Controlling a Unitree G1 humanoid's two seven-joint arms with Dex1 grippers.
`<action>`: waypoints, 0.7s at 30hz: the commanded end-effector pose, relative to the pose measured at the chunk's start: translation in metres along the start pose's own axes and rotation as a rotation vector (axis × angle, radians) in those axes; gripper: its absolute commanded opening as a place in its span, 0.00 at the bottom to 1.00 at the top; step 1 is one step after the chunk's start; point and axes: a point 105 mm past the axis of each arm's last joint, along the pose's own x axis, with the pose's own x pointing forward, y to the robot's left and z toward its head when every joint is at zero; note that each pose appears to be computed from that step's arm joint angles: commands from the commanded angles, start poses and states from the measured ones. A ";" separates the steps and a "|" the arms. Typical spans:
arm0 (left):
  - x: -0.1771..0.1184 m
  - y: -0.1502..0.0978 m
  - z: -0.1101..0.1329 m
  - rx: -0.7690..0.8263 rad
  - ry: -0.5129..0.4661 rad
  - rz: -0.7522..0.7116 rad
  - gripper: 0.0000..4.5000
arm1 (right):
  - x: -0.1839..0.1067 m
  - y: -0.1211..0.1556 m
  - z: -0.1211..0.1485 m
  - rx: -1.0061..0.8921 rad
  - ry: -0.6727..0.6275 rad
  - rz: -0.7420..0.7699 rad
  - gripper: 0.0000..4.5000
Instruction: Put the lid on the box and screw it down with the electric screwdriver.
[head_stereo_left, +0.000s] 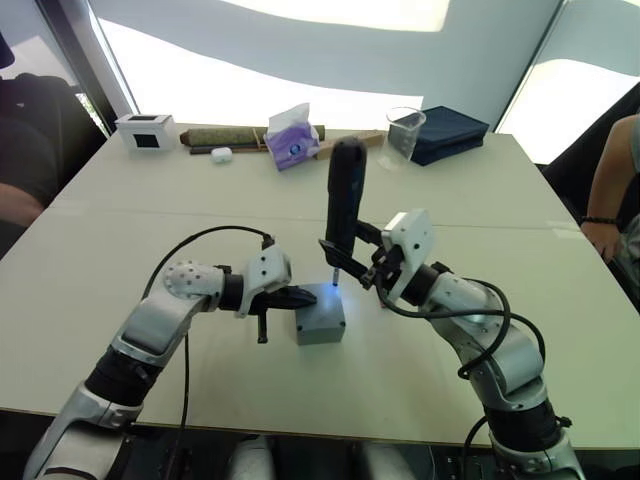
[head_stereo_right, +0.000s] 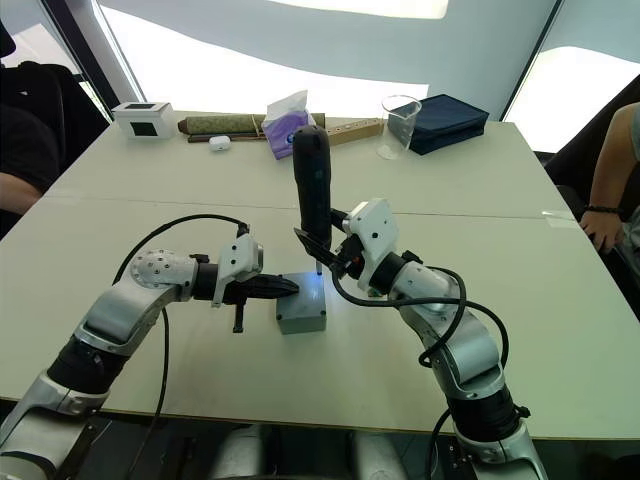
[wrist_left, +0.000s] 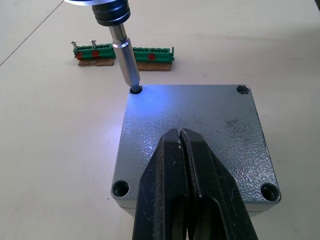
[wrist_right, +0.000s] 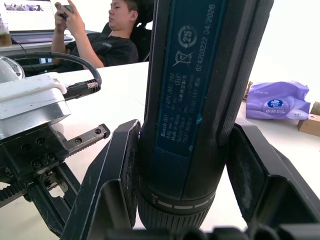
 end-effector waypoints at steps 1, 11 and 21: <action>0.004 -0.004 -0.004 -0.004 0.023 -0.016 0.00 | -0.001 -0.005 -0.011 0.053 0.055 -0.024 0.43; -0.005 0.003 0.015 0.023 -0.034 0.004 0.00 | -0.002 -0.042 0.076 0.100 -0.164 -0.176 0.43; -0.031 0.000 0.059 0.123 -0.121 -0.010 0.00 | -0.062 -0.113 0.045 0.232 0.387 -0.500 0.43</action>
